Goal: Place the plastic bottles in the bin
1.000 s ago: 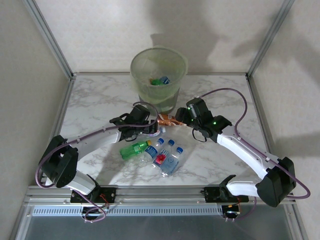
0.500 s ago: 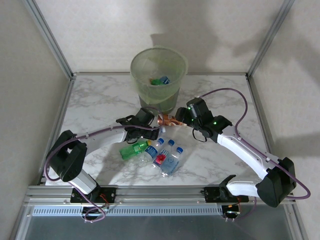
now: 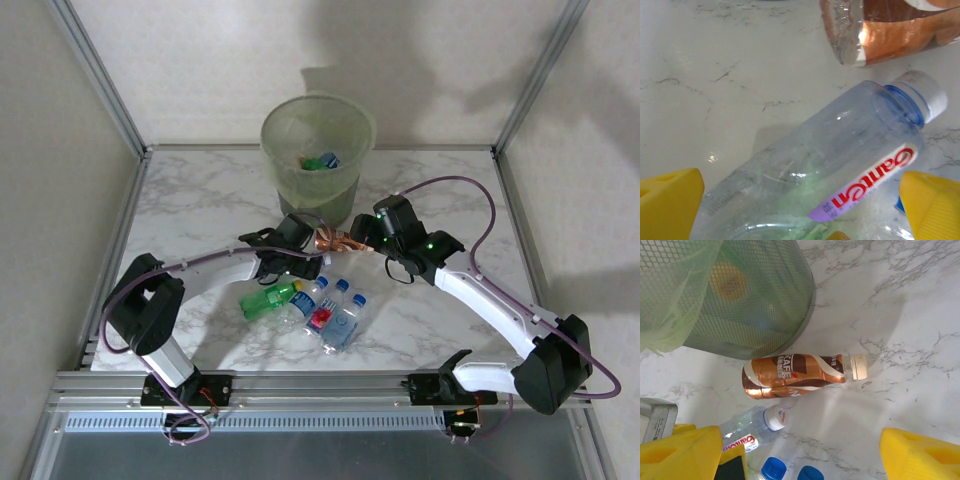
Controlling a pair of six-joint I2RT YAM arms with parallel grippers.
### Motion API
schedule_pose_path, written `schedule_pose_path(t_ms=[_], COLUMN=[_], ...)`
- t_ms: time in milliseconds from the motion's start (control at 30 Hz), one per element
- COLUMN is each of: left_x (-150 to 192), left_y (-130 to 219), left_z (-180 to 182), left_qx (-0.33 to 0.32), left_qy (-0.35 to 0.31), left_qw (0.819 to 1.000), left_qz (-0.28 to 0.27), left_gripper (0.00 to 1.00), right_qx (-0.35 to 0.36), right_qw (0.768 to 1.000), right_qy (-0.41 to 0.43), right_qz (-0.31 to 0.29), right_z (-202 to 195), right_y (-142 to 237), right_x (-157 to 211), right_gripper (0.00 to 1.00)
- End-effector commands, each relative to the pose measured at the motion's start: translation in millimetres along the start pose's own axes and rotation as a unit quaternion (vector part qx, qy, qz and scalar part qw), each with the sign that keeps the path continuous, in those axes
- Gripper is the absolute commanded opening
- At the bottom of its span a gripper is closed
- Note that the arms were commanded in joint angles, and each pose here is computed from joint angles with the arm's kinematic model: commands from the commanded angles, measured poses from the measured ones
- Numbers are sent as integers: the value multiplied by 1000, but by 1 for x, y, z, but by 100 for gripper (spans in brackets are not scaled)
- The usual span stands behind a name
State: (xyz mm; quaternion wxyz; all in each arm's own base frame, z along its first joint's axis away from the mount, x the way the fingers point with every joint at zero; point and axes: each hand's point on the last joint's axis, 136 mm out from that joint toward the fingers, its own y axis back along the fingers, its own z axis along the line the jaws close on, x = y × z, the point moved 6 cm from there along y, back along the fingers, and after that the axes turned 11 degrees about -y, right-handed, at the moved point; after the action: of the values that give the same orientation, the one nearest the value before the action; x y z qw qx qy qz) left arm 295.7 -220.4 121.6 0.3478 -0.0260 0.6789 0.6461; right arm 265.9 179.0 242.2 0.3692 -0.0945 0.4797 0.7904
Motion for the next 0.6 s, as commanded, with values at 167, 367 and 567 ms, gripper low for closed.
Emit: schedule_pose_path(t_ms=[167,367,567], left_x=[-8,2,13], left_y=[-11,-16,-8], left_z=[5,22,18], left_qx=[-27,-37,-5], left_qy=[3,32,30], left_qw=[1000,999,999], left_qz=[4,22,32], left_gripper=[99,96,97], right_qx=[-6,-9,-11], right_qw=[1000,1000,1000], right_qy=[-6,-8,-7], right_qz=[-13,-13,-13], right_z=[5,5,7], right_y=[9,9,9], right_x=[-9,-9,-10], right_gripper=[83,84,86])
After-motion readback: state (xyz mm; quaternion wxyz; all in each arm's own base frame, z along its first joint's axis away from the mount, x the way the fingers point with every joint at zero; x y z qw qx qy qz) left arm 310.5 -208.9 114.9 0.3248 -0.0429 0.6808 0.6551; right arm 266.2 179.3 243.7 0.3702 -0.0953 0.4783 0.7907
